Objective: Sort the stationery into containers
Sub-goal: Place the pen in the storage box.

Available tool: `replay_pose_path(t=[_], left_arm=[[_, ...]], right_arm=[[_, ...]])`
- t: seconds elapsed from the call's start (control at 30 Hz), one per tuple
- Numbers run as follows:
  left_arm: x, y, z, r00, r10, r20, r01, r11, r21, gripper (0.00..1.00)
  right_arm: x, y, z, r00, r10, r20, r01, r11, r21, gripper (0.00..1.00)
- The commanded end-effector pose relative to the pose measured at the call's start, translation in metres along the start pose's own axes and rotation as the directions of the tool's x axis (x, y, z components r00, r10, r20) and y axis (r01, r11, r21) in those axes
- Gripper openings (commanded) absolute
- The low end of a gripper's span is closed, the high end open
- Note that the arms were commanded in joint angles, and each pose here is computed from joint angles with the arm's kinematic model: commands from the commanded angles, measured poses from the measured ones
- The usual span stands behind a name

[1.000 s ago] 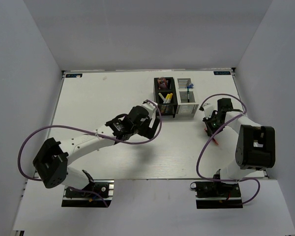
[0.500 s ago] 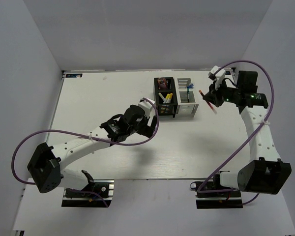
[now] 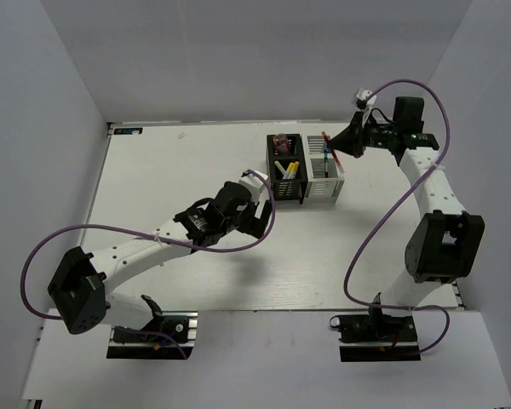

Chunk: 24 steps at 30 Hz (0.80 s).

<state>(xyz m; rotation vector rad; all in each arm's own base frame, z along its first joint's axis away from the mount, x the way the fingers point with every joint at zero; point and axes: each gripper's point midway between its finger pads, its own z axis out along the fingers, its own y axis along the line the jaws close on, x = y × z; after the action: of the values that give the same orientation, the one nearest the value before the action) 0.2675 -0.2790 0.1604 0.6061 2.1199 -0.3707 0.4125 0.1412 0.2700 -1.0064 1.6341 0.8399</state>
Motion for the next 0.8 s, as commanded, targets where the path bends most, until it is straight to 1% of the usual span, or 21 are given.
replay_pose_path(t=[0.0, 0.03, 0.07, 0.1, 0.13, 0.17, 0.2, 0.3, 0.33, 0.4, 0.47, 0.6, 0.63, 0.67, 0.7, 0.73, 0.77], left_arm=[[-0.001, 0.002, -0.002, 1.0, 0.009, 0.011, -0.009, 1.0, -0.012, 1.0], [-0.001, 0.002, -0.002, 1.0, 0.009, 0.011, -0.009, 1.0, -0.012, 1.0], [-0.001, 0.002, -0.002, 1.0, 0.009, 0.011, -0.009, 1.0, -0.012, 1.0], [-0.001, 0.002, -0.002, 1.0, 0.009, 0.011, -0.009, 1.0, -0.012, 1.0], [-0.001, 0.002, -0.002, 1.0, 0.009, 0.011, -0.009, 1.0, -0.012, 1.0], [-0.001, 0.002, -0.002, 1.0, 0.009, 0.011, -0.009, 1.0, -0.012, 1.0], [-0.001, 0.002, -0.002, 1.0, 0.009, 0.011, -0.009, 1.0, -0.012, 1.0], [-0.001, 0.002, -0.002, 1.0, 0.009, 0.011, -0.009, 1.0, -0.012, 1.0], [-0.001, 0.002, -0.002, 1.0, 0.009, 0.011, -0.009, 1.0, -0.012, 1.0], [-0.001, 0.002, -0.002, 1.0, 0.009, 0.011, -0.009, 1.0, -0.012, 1.0], [-0.001, 0.002, -0.002, 1.0, 0.009, 0.011, -0.009, 1.0, -0.012, 1.0], [-0.001, 0.002, -0.002, 1.0, 0.018, 0.011, -0.018, 1.0, -0.012, 1.0], [-0.001, 0.002, -0.002, 1.0, 0.018, 0.011, -0.018, 1.0, -0.012, 1.0], [-0.003, 0.002, -0.004, 1.0, 0.016, 0.019, -0.016, 1.0, -0.01, 1.0], [-0.004, 0.002, -0.004, 1.0, 0.016, 0.02, -0.016, 1.0, -0.01, 1.0], [-0.006, 0.0, -0.006, 1.0, 0.014, 0.026, -0.014, 1.0, 0.001, 1.0], [-0.005, -0.001, -0.006, 1.0, 0.014, 0.025, -0.014, 1.0, 0.01, 1.0]], right_arm=[[-0.027, -0.009, 0.012, 0.996, -0.037, 0.083, 0.042, 0.998, -0.056, 0.0], [-0.023, -0.012, 0.016, 0.996, -0.03, 0.08, 0.035, 0.998, -0.057, 0.0], [-0.009, -0.02, 0.022, 0.998, -0.007, 0.068, 0.011, 0.998, -0.059, 0.02], [-0.003, -0.023, 0.023, 0.998, 0.003, 0.06, 0.0, 0.999, -0.05, 0.1], [0.003, -0.024, 0.026, 0.998, 0.01, 0.055, -0.007, 0.999, -0.049, 0.14], [0.009, -0.019, 0.039, 0.999, 0.005, 0.052, -0.001, 0.997, -0.074, 0.18], [0.014, -0.019, 0.042, 0.999, 0.009, 0.045, -0.006, 0.997, -0.073, 0.27], [0.024, -0.026, 0.046, 0.999, 0.017, 0.028, -0.016, 0.999, -0.048, 0.33], [0.027, -0.028, 0.048, 0.999, 0.021, 0.025, -0.02, 0.999, -0.048, 0.41], [0.027, -0.027, 0.048, 1.0, 0.018, 0.024, -0.017, 0.999, -0.048, 0.46], [0.025, -0.026, 0.046, 1.0, 0.006, 0.024, -0.005, 0.999, -0.036, 0.54], [0.016, -0.015, 0.035, 1.0, 0.006, 0.028, -0.005, 1.0, -0.029, 0.61], [0.014, -0.016, 0.033, 1.0, 0.0, 0.024, 0.0, 1.0, -0.012, 0.71], [0.008, -0.01, 0.027, 1.0, -0.013, 0.025, 0.013, 1.0, 0.006, 0.77], [0.005, -0.009, 0.02, 1.0, -0.008, 0.014, 0.007, 0.998, 0.062, 0.8], [0.002, -0.018, 0.015, 1.0, -0.025, 0.004, 0.024, 0.989, 0.144, 0.9], [0.0, -0.01, 0.006, 1.0, 0.002, 0.01, -0.004, 0.984, 0.179, 0.9]])
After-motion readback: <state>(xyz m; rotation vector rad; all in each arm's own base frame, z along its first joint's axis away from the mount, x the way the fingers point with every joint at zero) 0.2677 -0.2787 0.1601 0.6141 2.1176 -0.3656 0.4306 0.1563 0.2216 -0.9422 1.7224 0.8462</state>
